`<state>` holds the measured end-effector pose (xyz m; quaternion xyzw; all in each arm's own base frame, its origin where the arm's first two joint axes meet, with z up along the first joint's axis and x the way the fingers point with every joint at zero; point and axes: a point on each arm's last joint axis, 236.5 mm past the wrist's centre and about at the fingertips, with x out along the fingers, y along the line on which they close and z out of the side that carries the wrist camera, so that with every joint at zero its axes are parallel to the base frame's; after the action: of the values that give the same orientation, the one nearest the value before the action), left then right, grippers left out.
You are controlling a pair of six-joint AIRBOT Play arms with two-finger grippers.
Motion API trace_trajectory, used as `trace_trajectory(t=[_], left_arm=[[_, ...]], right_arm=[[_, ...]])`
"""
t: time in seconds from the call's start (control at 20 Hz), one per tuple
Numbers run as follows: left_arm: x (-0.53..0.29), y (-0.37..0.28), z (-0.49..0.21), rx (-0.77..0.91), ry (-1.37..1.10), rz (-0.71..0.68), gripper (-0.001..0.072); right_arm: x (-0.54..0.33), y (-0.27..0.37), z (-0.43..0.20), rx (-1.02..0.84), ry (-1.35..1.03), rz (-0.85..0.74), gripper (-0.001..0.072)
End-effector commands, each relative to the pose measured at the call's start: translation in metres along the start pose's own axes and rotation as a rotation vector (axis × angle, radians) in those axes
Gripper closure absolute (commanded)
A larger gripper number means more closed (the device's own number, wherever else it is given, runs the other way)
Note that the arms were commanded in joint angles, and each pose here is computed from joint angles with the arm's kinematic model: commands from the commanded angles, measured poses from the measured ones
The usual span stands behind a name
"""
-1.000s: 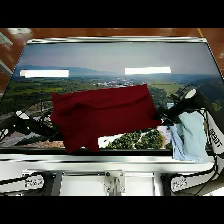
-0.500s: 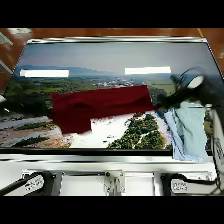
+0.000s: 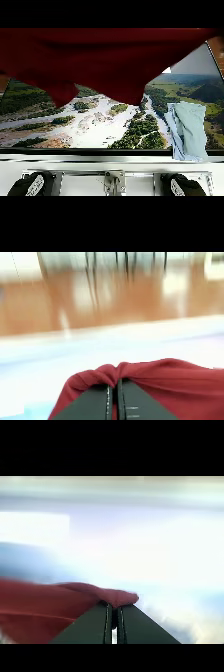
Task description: Fold the shirts.
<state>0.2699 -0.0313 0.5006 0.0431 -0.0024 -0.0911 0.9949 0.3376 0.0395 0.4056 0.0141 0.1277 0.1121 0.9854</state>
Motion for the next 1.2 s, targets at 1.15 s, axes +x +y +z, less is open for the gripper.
trace_trajectory(t=[1.15], left_arm=[[-0.024,0.021,-0.243,-0.157,0.827,0.067,0.0666]], right_arm=[[-0.017,-0.069,-0.211,0.048,0.878,-0.238,0.0646]])
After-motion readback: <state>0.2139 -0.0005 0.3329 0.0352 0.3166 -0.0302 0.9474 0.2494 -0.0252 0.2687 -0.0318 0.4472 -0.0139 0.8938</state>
